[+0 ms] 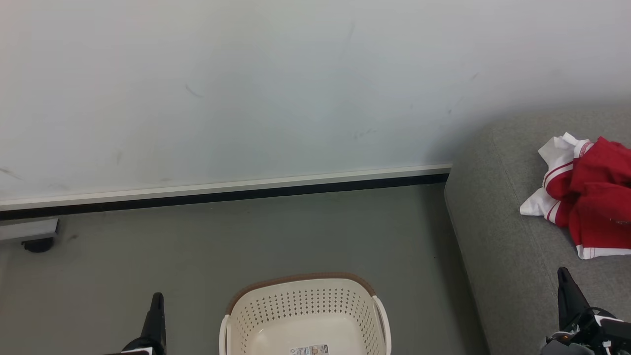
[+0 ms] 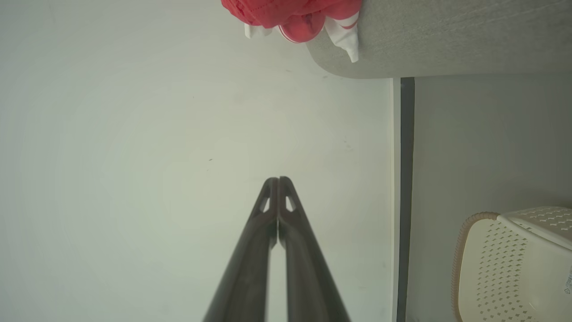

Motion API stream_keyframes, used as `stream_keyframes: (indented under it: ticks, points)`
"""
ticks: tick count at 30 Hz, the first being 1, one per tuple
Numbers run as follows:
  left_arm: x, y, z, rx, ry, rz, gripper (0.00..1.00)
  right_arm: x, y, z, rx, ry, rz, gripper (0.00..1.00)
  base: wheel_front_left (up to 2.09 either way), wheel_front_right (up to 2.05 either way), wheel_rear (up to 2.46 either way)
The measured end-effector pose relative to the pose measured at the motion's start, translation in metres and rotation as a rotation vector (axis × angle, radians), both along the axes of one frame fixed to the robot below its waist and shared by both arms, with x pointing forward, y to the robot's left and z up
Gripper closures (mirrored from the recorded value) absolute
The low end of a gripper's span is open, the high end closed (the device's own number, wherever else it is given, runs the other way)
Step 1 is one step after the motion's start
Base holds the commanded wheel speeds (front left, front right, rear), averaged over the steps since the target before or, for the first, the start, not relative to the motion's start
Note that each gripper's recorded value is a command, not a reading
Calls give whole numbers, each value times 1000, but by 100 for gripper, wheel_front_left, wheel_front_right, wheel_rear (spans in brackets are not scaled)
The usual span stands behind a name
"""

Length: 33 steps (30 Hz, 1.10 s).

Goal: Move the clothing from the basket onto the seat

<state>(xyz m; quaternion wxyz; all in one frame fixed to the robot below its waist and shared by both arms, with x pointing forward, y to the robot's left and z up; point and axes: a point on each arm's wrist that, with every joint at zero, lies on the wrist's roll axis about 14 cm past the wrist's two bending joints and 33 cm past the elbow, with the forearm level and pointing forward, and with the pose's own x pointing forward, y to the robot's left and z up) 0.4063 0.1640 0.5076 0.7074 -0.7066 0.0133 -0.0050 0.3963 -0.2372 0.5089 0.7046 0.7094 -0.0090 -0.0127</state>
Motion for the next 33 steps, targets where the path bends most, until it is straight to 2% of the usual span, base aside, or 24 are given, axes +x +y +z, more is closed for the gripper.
stream_keyframes:
  ticks: [33]
  points:
    - [0,0,0,0,0,0,100,0,0,0,1,0,2,100,0,0,0]
